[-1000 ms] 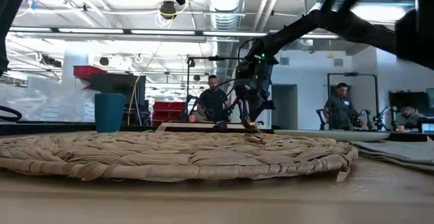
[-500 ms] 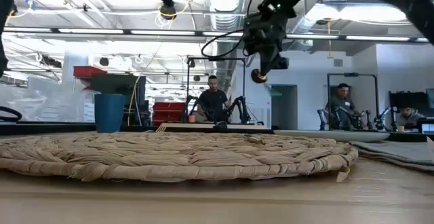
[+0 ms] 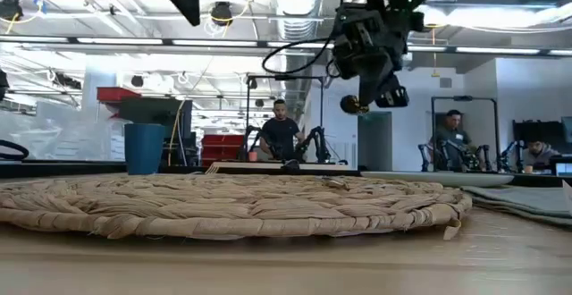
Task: Set table place
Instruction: Put the green spoon on the brown placemat to the right of the gold table knife
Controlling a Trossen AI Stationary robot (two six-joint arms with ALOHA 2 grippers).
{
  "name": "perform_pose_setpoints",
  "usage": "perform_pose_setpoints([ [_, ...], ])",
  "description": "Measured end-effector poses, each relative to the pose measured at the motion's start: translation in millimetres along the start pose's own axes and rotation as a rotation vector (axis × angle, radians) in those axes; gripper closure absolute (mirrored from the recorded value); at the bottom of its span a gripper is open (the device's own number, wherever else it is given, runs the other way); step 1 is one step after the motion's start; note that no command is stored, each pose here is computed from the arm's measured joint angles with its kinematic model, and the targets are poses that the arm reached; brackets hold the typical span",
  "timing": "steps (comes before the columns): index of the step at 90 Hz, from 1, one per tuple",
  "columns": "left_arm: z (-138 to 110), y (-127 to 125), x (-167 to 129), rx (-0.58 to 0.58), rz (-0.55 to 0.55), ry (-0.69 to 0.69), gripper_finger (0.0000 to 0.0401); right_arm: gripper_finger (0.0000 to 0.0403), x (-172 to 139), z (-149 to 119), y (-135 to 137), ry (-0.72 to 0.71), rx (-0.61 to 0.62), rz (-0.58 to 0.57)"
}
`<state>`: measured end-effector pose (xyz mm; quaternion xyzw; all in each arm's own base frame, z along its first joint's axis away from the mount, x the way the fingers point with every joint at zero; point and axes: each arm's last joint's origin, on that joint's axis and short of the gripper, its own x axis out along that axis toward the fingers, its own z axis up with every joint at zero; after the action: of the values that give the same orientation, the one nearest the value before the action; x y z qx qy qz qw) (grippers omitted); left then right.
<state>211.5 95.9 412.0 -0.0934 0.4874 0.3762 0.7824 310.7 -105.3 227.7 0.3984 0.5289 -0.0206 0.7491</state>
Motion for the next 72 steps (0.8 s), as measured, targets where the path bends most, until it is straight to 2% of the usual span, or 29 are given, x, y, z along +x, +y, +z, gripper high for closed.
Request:
perform_pose_setpoints([
  [13, -2.3, -0.8, 3.0, -0.01, 0.003, 0.026, 0.0372, 0.0403, 13.6, -3.1, 7.8, -0.013, -0.005, 0.07],
  [38, -2.8, -1.8, 2.3, -0.008, 0.001, 0.025, 0.0372, 0.0403, 31.4, -15.1, -6.0, 0.02, 0.03, 0.062],
  [72, -2.2, -2.0, 2.4, 0.008, 0.0, 0.02, 0.0372, 0.0403, 48.6, -26.7, -14.4, 0.02, 0.019, 0.071],
])
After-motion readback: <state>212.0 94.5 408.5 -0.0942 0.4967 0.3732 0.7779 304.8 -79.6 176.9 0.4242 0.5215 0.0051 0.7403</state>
